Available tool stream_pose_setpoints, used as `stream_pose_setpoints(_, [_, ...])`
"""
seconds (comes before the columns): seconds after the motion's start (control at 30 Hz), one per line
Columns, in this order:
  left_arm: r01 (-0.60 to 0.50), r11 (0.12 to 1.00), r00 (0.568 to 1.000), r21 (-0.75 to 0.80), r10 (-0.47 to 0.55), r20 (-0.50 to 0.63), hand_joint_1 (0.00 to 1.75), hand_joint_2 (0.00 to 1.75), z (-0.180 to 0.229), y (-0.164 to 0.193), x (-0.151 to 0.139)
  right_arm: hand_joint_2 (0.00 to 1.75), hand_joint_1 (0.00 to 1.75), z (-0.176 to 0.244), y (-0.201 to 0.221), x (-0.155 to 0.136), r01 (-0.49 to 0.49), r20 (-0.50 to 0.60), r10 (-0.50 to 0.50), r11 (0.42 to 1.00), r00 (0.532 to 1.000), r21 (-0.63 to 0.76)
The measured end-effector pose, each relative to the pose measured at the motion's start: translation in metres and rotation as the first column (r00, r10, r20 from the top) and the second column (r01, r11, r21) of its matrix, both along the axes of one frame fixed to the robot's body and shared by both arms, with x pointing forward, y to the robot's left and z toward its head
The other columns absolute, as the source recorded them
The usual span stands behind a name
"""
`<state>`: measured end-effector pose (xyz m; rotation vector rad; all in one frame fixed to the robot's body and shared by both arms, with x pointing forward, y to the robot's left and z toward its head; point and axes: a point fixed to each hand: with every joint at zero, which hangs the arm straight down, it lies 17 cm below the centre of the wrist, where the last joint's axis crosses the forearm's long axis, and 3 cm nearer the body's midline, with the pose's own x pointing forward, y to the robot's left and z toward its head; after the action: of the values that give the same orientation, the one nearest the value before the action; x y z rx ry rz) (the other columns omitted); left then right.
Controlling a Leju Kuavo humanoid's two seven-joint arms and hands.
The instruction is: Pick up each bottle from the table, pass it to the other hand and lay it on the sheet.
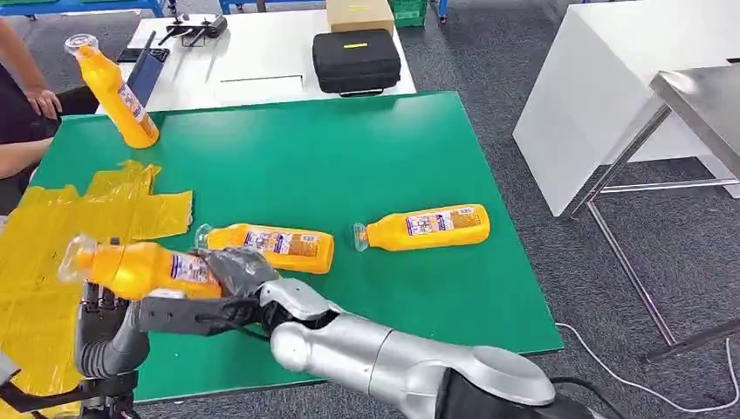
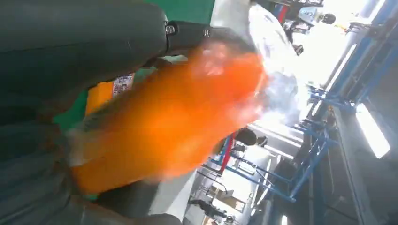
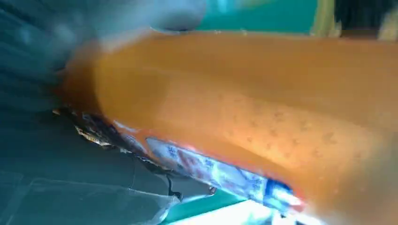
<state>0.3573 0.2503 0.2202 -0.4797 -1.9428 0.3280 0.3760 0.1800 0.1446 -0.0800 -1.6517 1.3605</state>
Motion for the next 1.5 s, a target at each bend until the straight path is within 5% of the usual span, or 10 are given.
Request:
stream_pose_setpoints(0.37, [-0.022, 0.996, 0.999, -0.081, 0.02, -0.025, 0.0, 1.75, -0.006, 0.018, 0.001, 1.75, 1.75, 0.032, 0.021, -0.036, -0.079, 0.25, 0.087, 0.996, 0.964, -0.043])
stream_pose_setpoints(0.97, [0.099, 0.98, 0.994, -0.173, -0.105, -0.03, 0.03, 1.75, -0.007, 0.007, -0.012, 1.75, 1.75, 0.031, 0.023, -0.04, -0.074, 0.225, 0.091, 0.994, 0.97, -0.083])
stream_pose_setpoints(1.03, [0.107, 0.978, 0.993, -0.181, -0.114, -0.028, 1.4, 1.75, -0.006, 0.004, -0.013, 1.75, 1.75, 0.029, 0.022, -0.039, -0.072, 0.221, 0.089, 0.994, 0.971, -0.087])
stream_pose_setpoints(1.1, [0.117, 0.974, 0.992, -0.194, -0.124, -0.024, 1.41, 1.75, -0.005, 0.001, -0.014, 1.75, 1.75, 0.026, 0.021, -0.037, -0.057, 0.208, 0.075, 0.994, 0.975, -0.09])
stream_pose_setpoints(1.17, [0.124, 0.97, 0.991, -0.208, -0.131, -0.018, 1.75, 1.75, -0.004, -0.002, -0.014, 1.75, 1.75, 0.022, 0.018, -0.034, -0.043, 0.187, 0.059, 0.995, 0.98, -0.088])
stream_pose_setpoints(1.5, [0.1, 0.973, 0.994, -0.21, -0.105, -0.015, 1.75, 1.75, -0.001, -0.01, -0.009, 1.75, 1.75, 0.008, 0.008, -0.019, 0.002, 0.128, 0.009, 0.996, 0.992, -0.087])
